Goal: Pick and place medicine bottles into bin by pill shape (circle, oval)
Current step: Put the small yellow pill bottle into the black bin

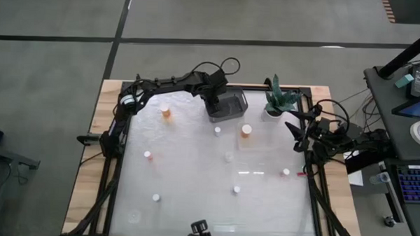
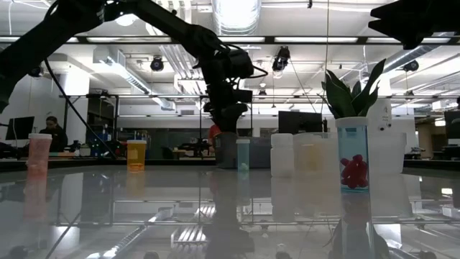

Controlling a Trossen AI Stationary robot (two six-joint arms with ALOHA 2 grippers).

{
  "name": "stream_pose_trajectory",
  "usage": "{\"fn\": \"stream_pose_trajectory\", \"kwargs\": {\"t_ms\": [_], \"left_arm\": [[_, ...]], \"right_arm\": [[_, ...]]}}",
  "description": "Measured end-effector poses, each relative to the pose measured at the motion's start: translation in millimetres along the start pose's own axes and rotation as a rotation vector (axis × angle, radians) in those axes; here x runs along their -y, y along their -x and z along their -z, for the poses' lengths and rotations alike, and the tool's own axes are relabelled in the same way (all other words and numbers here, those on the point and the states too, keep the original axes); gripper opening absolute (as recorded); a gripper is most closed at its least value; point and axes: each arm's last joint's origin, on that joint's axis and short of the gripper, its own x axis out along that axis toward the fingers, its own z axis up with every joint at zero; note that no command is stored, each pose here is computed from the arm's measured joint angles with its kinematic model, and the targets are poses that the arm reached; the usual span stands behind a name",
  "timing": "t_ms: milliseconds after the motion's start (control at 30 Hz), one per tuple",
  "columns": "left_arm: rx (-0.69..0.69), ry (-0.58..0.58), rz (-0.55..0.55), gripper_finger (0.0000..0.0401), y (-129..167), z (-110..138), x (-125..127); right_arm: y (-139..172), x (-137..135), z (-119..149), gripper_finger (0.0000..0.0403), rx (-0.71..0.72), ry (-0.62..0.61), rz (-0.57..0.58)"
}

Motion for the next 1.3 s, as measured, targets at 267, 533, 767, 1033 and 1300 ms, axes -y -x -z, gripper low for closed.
{"fn": "stream_pose_trajectory", "kwargs": {"t_ms": [267,533,767,1033,1300], "left_arm": [[0.001,-0.003,0.014,0.0119,-0.2,0.1,2.1],[-0.001,0.022,0.019,0.0124,-0.8,0.8,2.9],[0.008,0.022,0.090,0.0125,-0.9,0.6,5.2],[0.009,0.022,0.092,0.0125,-0.8,0.6,5.4],[0.007,0.022,0.087,0.0125,-0.8,0.9,5.1]], "right_arm": [[0.0,0.0,0.0,0.0224,0.000,0.000,0.000],[0.0,0.0,0.0,0.0224,0.000,0.000,-0.001],[0.0,-0.1,0.1,0.0224,0.000,0.000,-0.003],[0.0,-0.1,0.1,0.0224,0.000,0.000,-0.003],[0.0,-0.1,0.1,0.0224,0.000,0.001,-0.003]]}}
